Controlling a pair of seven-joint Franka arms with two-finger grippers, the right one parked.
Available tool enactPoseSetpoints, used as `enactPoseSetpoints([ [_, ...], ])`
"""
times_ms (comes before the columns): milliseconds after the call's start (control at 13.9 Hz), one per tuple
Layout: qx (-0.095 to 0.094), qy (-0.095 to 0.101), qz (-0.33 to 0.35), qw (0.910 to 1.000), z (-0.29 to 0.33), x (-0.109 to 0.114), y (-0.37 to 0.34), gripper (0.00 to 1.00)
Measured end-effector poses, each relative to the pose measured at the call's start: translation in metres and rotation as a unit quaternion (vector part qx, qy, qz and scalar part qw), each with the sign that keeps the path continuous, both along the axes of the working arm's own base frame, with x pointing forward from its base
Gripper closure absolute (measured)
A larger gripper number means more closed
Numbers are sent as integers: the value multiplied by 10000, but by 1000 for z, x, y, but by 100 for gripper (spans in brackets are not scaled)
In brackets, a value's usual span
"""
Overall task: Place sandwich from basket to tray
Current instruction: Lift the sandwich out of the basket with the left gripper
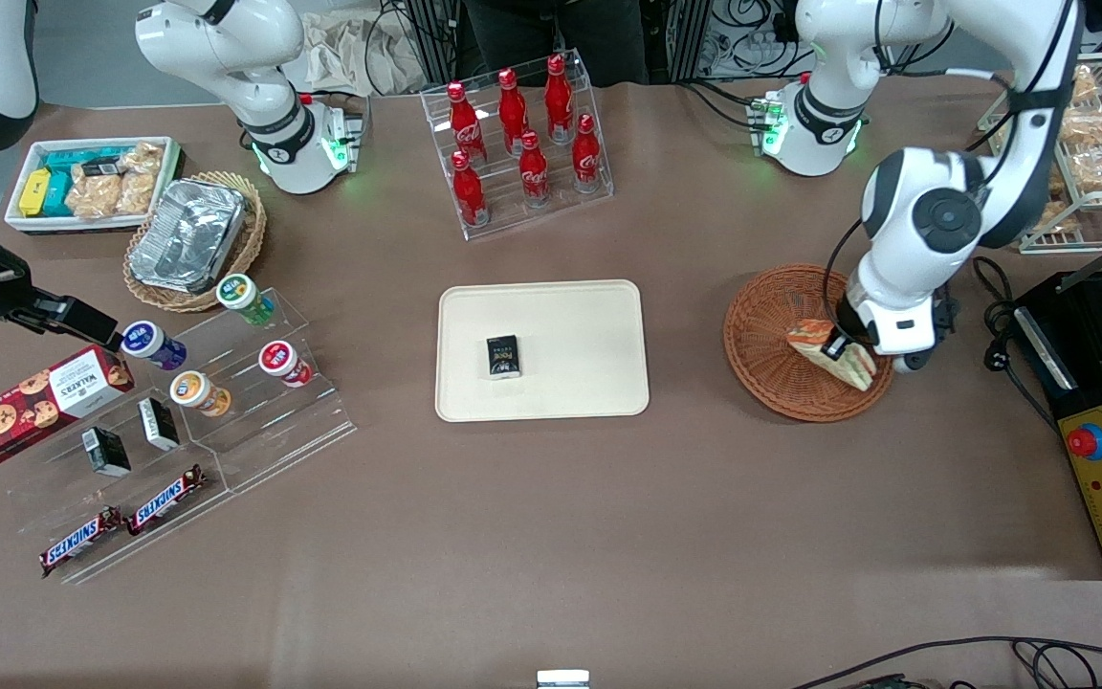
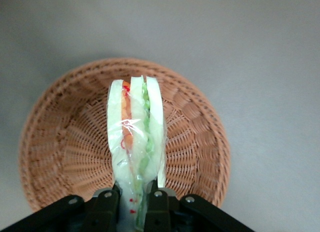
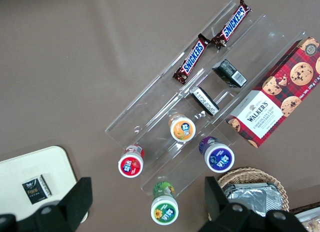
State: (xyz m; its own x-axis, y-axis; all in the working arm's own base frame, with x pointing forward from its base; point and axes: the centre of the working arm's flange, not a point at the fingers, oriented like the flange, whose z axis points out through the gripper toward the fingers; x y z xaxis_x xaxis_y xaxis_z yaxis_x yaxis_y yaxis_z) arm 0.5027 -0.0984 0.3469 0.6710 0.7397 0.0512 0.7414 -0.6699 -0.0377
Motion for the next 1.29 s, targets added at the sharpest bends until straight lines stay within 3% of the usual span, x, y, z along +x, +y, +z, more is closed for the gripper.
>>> enactPoseSetpoints([
  [288,154,402,-773,9961,74,15,-13,81],
  [431,173,441,-1259,9909,100,17,-33,81],
  [647,207,546,-2218,9733,112,5,-76,81],
  [1007,238,563,-3404,9383,110,-27,-151,81],
  [1294,64,344,-4002,9157,84,-48,-211,81],
])
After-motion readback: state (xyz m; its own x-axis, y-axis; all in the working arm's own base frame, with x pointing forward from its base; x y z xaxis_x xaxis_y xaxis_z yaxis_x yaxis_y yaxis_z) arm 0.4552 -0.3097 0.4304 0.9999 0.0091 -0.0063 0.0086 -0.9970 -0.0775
